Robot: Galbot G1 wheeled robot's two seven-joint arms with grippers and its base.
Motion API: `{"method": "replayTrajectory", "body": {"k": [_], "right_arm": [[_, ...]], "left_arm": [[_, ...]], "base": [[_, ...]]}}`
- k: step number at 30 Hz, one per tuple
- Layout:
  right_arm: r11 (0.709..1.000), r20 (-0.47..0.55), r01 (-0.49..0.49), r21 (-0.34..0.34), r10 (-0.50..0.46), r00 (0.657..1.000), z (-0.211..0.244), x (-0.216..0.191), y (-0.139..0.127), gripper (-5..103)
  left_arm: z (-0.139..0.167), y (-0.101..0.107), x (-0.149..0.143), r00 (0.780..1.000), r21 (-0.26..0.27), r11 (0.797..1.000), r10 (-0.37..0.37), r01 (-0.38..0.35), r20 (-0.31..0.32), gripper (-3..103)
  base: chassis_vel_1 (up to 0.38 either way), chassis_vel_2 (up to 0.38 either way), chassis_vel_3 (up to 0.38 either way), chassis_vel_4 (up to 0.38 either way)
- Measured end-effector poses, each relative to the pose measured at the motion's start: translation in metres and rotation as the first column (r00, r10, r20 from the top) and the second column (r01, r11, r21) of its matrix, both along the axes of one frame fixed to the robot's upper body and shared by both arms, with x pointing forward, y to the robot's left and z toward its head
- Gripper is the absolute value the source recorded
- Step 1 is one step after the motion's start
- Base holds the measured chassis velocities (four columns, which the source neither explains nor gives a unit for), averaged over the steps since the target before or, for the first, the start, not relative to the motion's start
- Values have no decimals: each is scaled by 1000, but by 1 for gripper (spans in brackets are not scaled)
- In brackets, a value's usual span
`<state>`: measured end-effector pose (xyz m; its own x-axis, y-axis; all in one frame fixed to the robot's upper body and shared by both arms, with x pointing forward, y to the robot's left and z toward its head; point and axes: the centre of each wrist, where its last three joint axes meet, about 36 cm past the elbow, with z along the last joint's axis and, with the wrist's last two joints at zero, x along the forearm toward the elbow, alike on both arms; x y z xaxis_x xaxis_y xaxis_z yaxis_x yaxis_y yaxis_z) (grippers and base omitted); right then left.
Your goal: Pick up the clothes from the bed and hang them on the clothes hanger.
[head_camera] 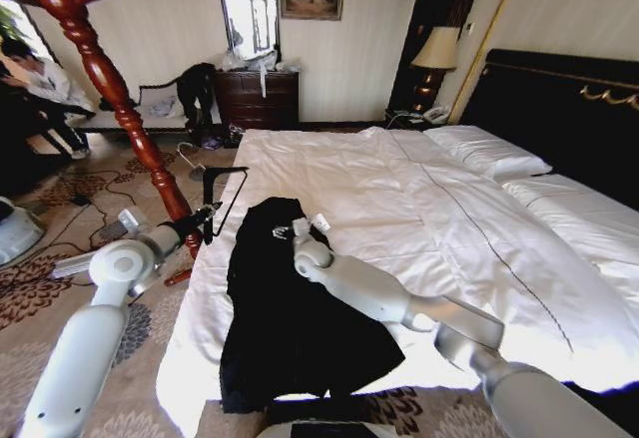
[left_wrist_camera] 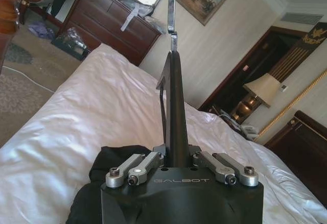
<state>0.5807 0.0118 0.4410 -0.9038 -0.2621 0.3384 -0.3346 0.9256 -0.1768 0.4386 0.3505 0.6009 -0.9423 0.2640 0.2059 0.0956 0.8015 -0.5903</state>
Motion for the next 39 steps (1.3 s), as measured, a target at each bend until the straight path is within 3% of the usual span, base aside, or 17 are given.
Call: {"method": "replayTrajectory", "body": {"k": [3, 10, 15, 18, 21, 24, 27, 29, 30, 31, 36, 39], "right_arm": [[1000, -15, 7, -20, -8, 1000, -7, 6, 1, 100], [982, 4, 1, -188, 0, 1000, -55, 10, -10, 101], [972, -6, -9, -233, 8, 1000, -74, 9, -18, 83], [970, -17, -7, -242, 3, 1000, -78, 8, -18, 77], [967, -23, 11, -256, -17, 1000, -80, 9, -17, 61], [966, -20, 23, -257, -29, 999, -80, 10, -18, 55], [968, -12, 39, -250, -43, 999, -79, 15, -22, 39], [968, -11, 40, -247, -43, 999, -79, 15, -23, 39], [972, -8, 38, -231, -41, 999, -80, 18, -27, 28], [976, -4, 36, -216, -38, 999, -80, 21, -29, 28], [990, -1, 19, -138, -20, 1000, -81, 29, -42, 6], [994, -5, 10, -105, -10, 1000, -82, 33, -50, 1]], "left_arm": [[1, -3, -4, 1000, 2, 1000, -3, 3, 3, 18], [7, -5, -19, 1000, 11, 1000, -6, 6, 15, 18], [8, -4, -29, 1000, 19, 1000, -2, 2, 16, 18], [6, -4, -31, 1000, 17, 1000, -1, 1, 11, 18], [3, -4, -31, 1000, 23, 1000, 5, -5, 5, 18], [2, -4, -31, 1000, 25, 1000, 7, -7, 2, 18], [0, -3, -33, 1000, 28, 1000, 11, -10, -8, 18], [-1, -3, -33, 1000, 28, 1000, 11, -11, -10, 18], [-4, -3, -34, 1000, 28, 1000, 13, -13, -19, 18], [-6, -3, -35, 1000, 29, 999, 16, -16, -26, 18], [-20, -2, -40, 998, 34, 999, 29, -27, -61, 18], [-26, -1, -40, 997, 38, 999, 35, -32, -74, 18]], "base": [[0, 0, 0, 0], [0, 0, 0, 0], [0, 0, 0, 0], [0, 0, 0, 0], [0, 0, 0, 0], [0, 0, 0, 0], [0, 0, 0, 0], [0, 0, 0, 0], [0, 0, 0, 0], [0, 0, 0, 0], [0, 0, 0, 0], [0, 0, 0, 0]]}}
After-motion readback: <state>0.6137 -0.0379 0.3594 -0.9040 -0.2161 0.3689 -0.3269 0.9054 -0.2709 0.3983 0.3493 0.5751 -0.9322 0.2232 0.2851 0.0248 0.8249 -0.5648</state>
